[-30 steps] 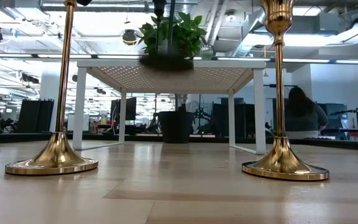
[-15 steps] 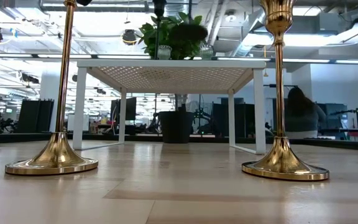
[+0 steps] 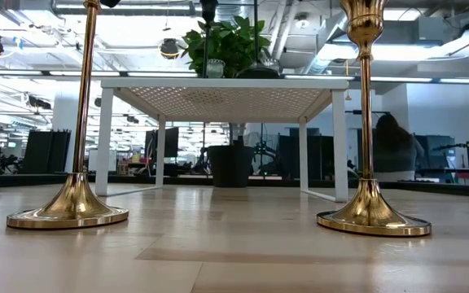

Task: Pick & Place candle stick holders
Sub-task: Put the black candle holder on the shelf

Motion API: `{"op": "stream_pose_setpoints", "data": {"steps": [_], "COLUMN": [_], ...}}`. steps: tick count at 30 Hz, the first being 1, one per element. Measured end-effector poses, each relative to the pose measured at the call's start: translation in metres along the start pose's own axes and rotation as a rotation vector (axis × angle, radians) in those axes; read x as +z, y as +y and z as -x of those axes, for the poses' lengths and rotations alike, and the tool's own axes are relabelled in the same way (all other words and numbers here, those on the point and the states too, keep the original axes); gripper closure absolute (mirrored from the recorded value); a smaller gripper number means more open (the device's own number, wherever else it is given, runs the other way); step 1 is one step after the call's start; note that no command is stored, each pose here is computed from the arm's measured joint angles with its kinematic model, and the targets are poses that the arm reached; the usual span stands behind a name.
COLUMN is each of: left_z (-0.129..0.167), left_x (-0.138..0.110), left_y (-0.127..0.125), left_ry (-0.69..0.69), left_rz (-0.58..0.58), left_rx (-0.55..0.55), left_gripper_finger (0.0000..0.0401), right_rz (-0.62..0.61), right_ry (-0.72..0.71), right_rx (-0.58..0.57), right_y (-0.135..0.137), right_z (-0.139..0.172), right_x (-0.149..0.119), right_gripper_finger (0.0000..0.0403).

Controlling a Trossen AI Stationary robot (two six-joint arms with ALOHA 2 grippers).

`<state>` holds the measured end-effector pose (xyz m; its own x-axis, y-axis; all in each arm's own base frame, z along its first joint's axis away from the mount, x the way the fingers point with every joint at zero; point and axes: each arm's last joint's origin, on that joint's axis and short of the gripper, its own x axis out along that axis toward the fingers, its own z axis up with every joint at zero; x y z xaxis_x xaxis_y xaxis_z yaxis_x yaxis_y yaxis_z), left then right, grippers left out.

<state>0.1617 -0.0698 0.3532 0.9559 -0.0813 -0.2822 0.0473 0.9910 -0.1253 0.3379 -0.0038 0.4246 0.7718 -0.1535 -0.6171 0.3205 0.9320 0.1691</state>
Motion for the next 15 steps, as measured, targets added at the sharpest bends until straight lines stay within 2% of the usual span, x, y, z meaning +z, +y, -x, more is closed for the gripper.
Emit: {"op": "stream_pose_setpoints", "data": {"steps": [15], "left_z": [0.0], "left_x": [0.0], "left_y": [0.0], "left_ry": [0.0], "left_rz": [0.0], "left_rx": [0.0], "left_gripper_finger": [0.0398], "right_rz": [0.006], "right_ry": [0.011], "right_rx": [0.025], "right_y": [0.0015], "right_z": [-0.0052], "right_x": [-0.0002], "right_gripper_finger": [0.0325]}}
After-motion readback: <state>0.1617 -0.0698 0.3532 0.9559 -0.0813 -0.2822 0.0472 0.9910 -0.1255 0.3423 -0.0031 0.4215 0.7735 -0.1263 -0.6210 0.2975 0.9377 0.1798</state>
